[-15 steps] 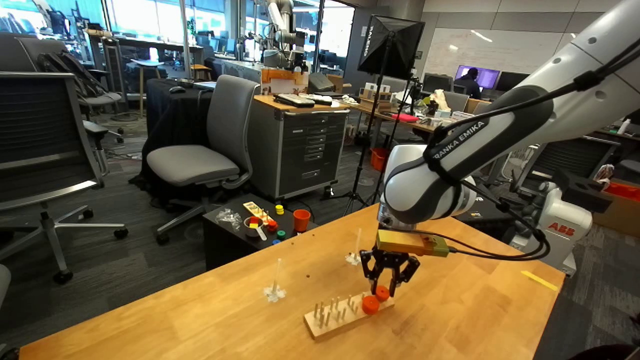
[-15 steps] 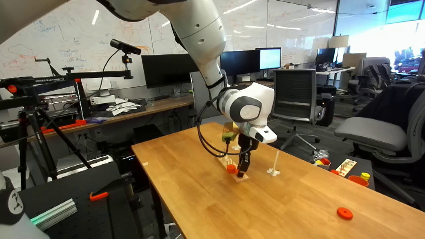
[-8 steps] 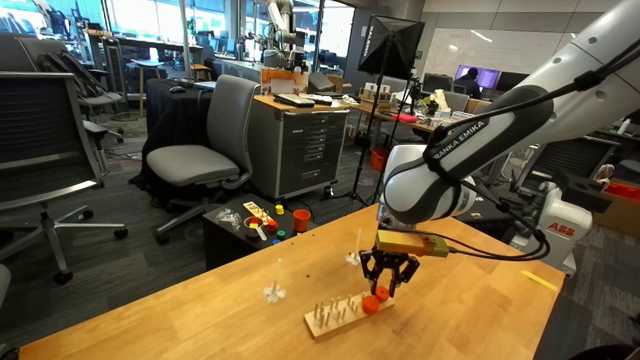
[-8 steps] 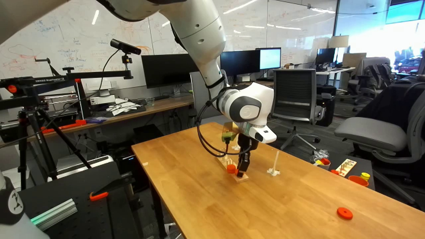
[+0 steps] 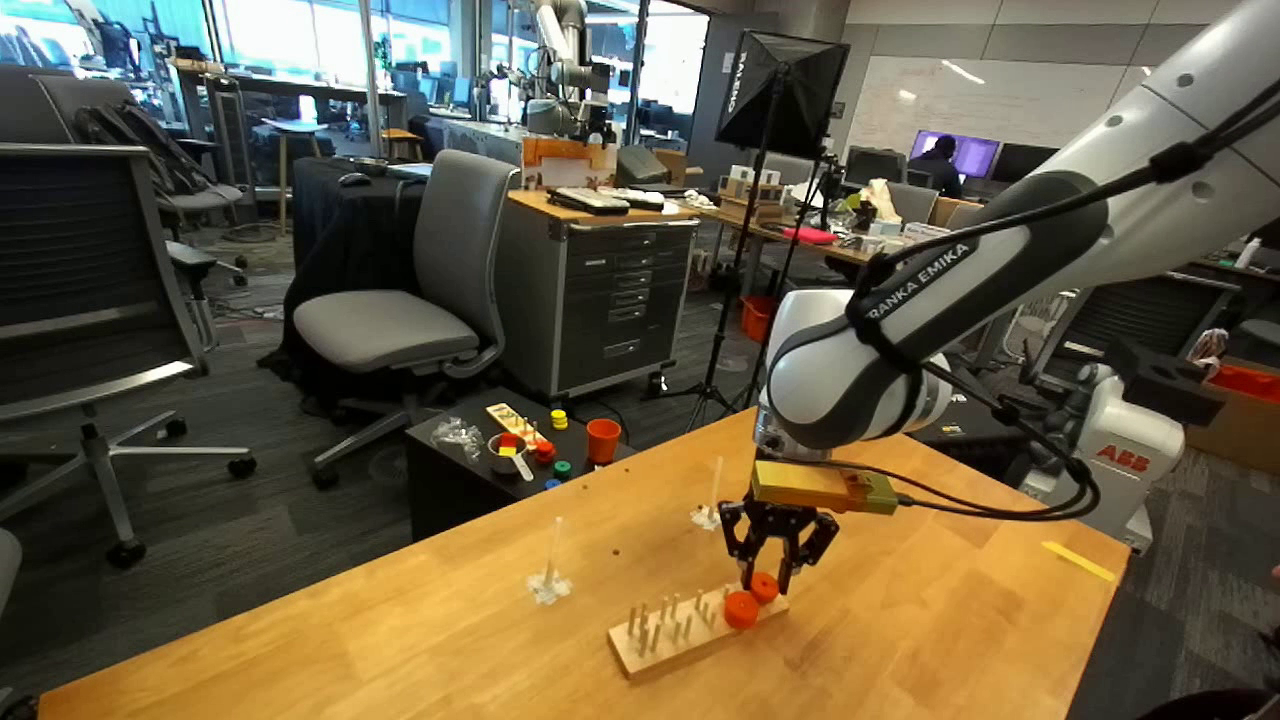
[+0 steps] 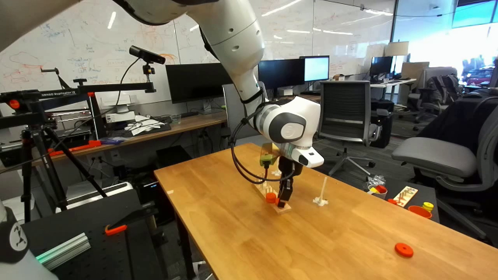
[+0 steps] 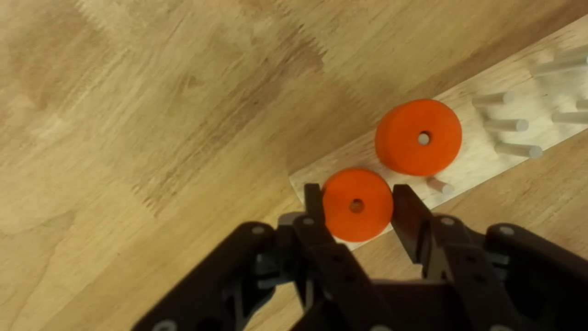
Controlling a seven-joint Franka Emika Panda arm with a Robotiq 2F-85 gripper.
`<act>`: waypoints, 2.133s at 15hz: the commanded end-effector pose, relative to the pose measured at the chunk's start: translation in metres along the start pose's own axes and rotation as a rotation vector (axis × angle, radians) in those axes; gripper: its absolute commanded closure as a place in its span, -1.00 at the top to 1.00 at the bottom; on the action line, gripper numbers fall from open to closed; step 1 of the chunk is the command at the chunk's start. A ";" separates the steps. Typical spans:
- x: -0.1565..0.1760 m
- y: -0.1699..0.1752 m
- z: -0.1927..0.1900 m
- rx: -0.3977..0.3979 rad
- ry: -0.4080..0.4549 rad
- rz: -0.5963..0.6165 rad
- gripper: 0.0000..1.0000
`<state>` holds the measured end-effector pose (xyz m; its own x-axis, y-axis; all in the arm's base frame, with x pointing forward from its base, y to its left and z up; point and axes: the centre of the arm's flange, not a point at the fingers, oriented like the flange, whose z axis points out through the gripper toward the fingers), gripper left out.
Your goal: Attach the orange discs to the rods on the wooden rack
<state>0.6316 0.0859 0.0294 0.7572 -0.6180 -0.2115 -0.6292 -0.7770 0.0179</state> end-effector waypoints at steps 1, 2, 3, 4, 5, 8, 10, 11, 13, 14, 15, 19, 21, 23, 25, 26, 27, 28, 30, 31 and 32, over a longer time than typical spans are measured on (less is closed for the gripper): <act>-0.003 -0.007 0.015 -0.021 0.000 -0.014 -0.65; -0.003 -0.008 0.015 -0.022 0.002 -0.017 -0.65; -0.004 -0.008 0.015 -0.024 0.003 -0.020 -0.65; -0.005 -0.009 0.015 -0.024 0.003 -0.023 -0.65; -0.006 -0.009 0.015 -0.025 0.005 -0.026 -0.65; -0.008 -0.012 0.016 -0.026 0.005 -0.030 -0.65; -0.008 -0.012 0.016 -0.026 0.006 -0.030 -0.65; -0.008 -0.012 0.016 -0.026 0.006 -0.031 -0.65; -0.005 -0.011 0.016 -0.027 0.009 -0.030 -0.65; -0.004 -0.011 0.016 -0.026 0.011 -0.030 -0.65; -0.003 -0.011 0.016 -0.025 0.013 -0.029 -0.65; -0.001 -0.014 0.016 -0.022 0.024 -0.032 -0.65; -0.001 -0.015 0.016 -0.022 0.025 -0.033 -0.65; 0.000 -0.015 0.016 -0.021 0.027 -0.033 -0.65; 0.001 -0.015 0.016 -0.020 0.027 -0.031 -0.65; 0.002 -0.015 0.016 -0.019 0.029 -0.030 -0.65; 0.003 -0.015 0.016 -0.018 0.031 -0.030 -0.65; 0.004 -0.015 0.015 -0.017 0.034 -0.030 -0.65; 0.006 -0.015 0.015 -0.015 0.038 -0.027 -0.65; 0.007 -0.015 0.014 -0.014 0.041 -0.026 -0.65; 0.009 -0.015 0.014 -0.014 0.045 -0.026 -0.65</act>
<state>0.6372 0.0961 0.0299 0.7752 -0.6001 -0.1973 -0.6099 -0.7923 0.0135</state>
